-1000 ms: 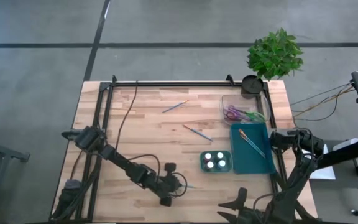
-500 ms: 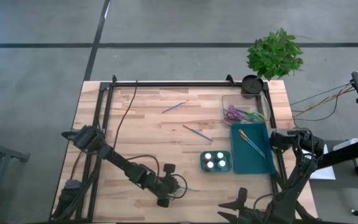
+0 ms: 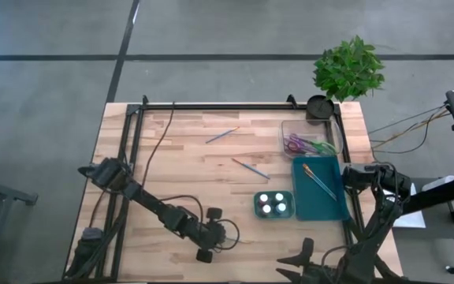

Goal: Pick & Place Paint Supplies
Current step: Put the blue paintbrush into the blue bin

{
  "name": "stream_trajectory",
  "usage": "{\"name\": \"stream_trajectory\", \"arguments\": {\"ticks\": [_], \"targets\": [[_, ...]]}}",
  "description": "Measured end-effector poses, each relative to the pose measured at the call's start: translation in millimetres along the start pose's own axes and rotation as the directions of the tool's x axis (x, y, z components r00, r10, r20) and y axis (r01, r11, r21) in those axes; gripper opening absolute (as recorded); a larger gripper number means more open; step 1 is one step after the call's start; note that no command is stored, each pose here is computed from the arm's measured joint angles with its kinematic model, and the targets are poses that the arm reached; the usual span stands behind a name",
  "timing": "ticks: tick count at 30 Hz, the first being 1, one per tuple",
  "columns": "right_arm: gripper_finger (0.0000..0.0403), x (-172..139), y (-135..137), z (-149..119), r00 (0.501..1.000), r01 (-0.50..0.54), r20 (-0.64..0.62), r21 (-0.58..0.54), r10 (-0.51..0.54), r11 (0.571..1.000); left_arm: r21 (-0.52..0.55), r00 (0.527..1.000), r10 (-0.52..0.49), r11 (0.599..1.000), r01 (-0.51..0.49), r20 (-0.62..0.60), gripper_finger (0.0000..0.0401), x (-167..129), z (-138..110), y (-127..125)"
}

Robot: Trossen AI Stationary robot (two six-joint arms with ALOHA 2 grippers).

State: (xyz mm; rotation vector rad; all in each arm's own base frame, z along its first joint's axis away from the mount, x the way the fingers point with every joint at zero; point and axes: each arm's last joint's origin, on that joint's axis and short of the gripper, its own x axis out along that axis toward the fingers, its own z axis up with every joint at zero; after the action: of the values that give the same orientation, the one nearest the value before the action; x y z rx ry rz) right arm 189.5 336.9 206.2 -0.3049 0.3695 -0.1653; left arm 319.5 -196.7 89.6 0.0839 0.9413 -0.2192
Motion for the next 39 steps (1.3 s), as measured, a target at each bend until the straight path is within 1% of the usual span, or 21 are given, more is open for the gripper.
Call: {"name": "stream_trajectory", "arguments": {"ticks": [6,10,14,17,20,23,26,31,36,39], "targets": [[0.0123,0.0,0.0,0.0,1.0,0.0,0.0,0.0,0.0,1.0,-0.081,0.999,-0.016,0.997,0.012,-0.044,0.0087,-0.8,-1.9,2.6],[0.0123,0.0,0.0,0.0,1.0,0.0,0.0,0.0,0.0,1.0,-0.111,0.996,-0.057,0.993,0.049,-0.067,0.0088,-0.8,-1.2,6.1],[0.0123,0.1,0.0,0.1,1.0,0.0,0.0,0.002,0.0,1.0,-0.134,0.995,-0.064,0.989,0.054,-0.072,0.0086,-0.8,-0.5,9.0],[0.0123,0.1,0.0,0.2,1.0,0.0,0.001,0.002,0.0,1.0,-0.153,0.994,-0.073,0.986,0.06,-0.08,0.0073,-0.3,0.1,12.4],[0.0123,0.1,0.1,0.2,1.0,0.0,0.001,0.003,0.0,1.0,-0.164,0.994,-0.075,0.985,0.06,-0.084,0.0049,0.2,1.1,17.3],[0.0123,0.1,0.2,0.3,1.0,-0.001,0.001,0.005,0.001,1.0,-0.149,0.993,-0.076,0.987,0.063,-0.088,0.0024,0.4,1.7,20.2],[0.0123,-0.1,0.4,0.5,1.0,-0.002,0.002,0.007,0.002,1.0,-0.102,0.994,-0.073,0.993,0.064,-0.085,0.0008,0.3,1.8,20.2],[0.0123,-0.1,0.4,0.5,1.0,-0.002,0.003,0.007,0.002,1.0,-0.015,0.998,-0.043,0.999,0.042,-0.055,0.0003,-4.4,3.6,13.6],[0.0123,-0.1,0.6,0.7,1.0,-0.003,0.004,0.011,0.003,1.0,0.074,1.0,0.009,0.997,-0.007,-0.024,0.0001,-25.5,6.5,7.0],[0.0123,-0.1,0.7,0.9,1.0,-0.003,0.005,0.01,0.003,1.0,0.091,1.0,0.027,0.995,-0.028,0.016,0.0001,-37.3,11.5,3.1]]}}
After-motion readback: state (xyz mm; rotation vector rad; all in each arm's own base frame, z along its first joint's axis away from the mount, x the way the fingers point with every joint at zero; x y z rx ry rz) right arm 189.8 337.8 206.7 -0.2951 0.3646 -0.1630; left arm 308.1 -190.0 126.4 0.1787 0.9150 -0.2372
